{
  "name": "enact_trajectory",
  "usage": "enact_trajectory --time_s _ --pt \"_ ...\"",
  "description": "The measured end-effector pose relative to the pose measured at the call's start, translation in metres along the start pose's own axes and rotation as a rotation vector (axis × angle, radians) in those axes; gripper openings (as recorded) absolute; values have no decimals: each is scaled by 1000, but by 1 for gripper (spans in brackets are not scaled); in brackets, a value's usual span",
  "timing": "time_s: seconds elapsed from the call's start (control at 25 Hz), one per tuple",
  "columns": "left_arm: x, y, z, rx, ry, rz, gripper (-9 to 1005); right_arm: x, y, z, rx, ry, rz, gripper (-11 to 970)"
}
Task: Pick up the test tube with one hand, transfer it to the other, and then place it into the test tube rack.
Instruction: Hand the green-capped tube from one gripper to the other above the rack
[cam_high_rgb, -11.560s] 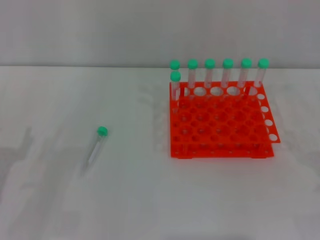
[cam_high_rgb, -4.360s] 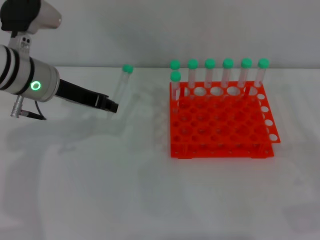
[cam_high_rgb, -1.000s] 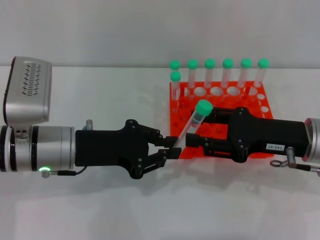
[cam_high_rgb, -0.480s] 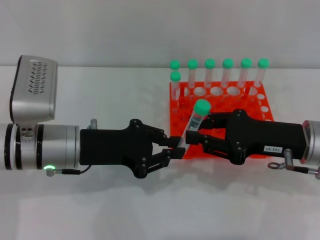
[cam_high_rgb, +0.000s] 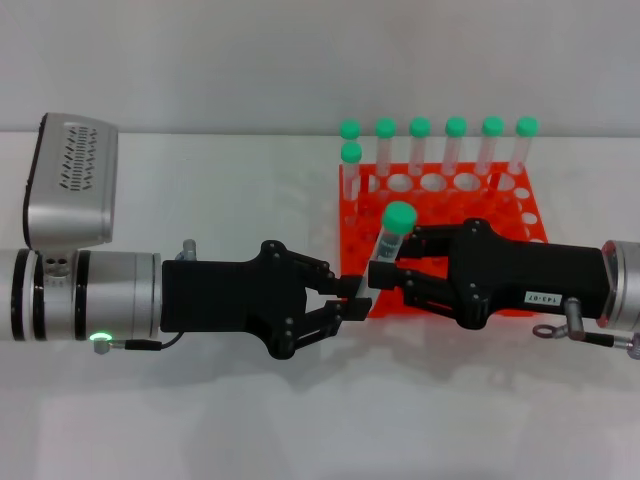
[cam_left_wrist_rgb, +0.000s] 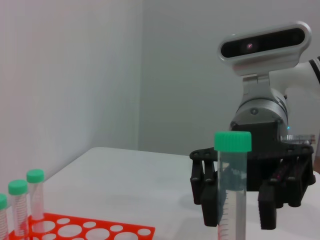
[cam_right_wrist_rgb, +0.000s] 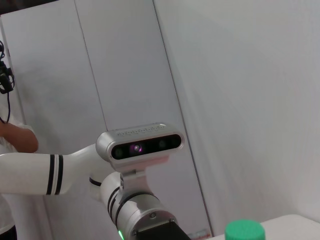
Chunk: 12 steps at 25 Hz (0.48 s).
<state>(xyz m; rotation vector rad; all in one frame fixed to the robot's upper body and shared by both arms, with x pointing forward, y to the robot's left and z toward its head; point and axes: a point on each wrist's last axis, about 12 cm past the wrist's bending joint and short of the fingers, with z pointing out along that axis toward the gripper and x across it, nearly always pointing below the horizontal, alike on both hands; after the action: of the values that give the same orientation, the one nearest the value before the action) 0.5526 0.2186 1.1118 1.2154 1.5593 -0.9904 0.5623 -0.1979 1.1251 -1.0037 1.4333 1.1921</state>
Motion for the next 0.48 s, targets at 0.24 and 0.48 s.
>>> enact_trajectory --time_s 0.24,0.48 --pt "0 -1 1 5 4 0 177 0 -2 0 14 -3 2 249" --pt "0 -1 2 8 1 0 175 1 -1 -3 29 -19 -5 210"
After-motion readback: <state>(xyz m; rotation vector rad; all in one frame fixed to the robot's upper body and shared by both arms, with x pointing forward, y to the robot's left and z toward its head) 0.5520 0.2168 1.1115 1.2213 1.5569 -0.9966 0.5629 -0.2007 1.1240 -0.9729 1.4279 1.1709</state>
